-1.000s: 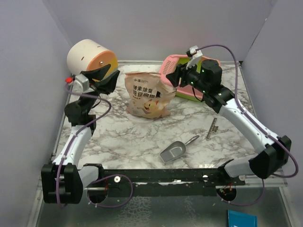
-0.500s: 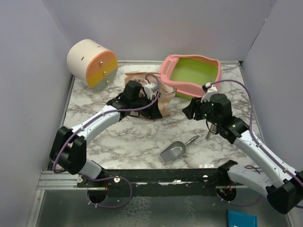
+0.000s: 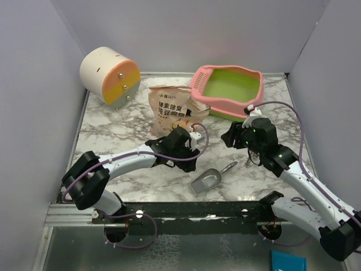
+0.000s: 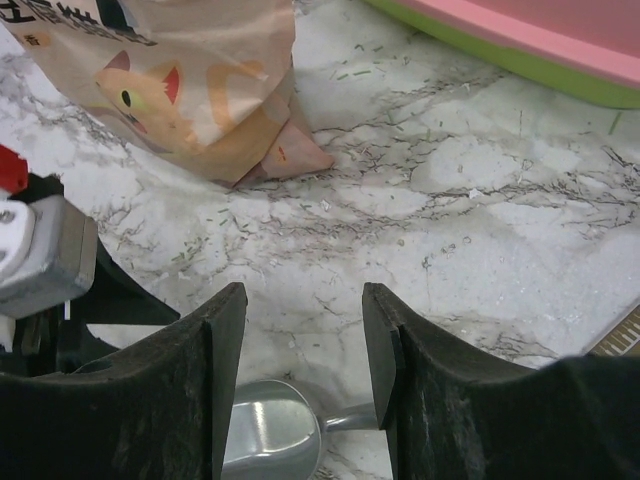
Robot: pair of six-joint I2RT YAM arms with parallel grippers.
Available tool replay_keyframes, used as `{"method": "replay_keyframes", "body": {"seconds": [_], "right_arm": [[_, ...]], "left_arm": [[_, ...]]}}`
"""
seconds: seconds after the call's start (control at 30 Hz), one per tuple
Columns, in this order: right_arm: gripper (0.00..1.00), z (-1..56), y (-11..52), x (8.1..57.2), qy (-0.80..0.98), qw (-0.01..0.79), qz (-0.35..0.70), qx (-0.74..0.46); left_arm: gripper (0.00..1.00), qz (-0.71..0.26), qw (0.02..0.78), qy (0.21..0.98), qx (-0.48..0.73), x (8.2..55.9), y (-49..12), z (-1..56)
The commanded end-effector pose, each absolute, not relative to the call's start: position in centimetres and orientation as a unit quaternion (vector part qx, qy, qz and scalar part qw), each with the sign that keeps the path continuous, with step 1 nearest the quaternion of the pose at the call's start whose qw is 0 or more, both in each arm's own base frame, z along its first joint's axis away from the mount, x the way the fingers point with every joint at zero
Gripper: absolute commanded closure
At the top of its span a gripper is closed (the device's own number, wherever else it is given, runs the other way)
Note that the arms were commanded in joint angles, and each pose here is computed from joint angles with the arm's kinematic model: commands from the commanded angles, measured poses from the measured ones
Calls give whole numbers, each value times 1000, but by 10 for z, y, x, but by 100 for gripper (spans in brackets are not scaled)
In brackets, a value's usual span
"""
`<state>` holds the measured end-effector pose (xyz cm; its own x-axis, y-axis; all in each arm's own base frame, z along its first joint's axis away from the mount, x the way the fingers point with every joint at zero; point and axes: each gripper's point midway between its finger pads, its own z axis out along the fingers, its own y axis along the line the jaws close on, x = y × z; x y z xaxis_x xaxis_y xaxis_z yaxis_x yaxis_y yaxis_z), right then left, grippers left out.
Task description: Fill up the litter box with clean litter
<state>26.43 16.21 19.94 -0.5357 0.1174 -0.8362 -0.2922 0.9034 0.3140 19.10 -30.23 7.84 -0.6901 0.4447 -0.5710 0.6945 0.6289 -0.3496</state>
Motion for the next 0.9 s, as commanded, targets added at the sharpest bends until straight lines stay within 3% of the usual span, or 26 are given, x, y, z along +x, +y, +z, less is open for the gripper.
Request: {"method": "replay_keyframes", "body": {"seconds": [0.0,0.87], "right_arm": [[49,195,156,266,852,483,201,-41],[50,190,145,256,854,485,186,-40]], "left_arm": [[51,-272,294,847,351,201,-312,86],[55,-256,252,836,415,161,-341,35]]}}
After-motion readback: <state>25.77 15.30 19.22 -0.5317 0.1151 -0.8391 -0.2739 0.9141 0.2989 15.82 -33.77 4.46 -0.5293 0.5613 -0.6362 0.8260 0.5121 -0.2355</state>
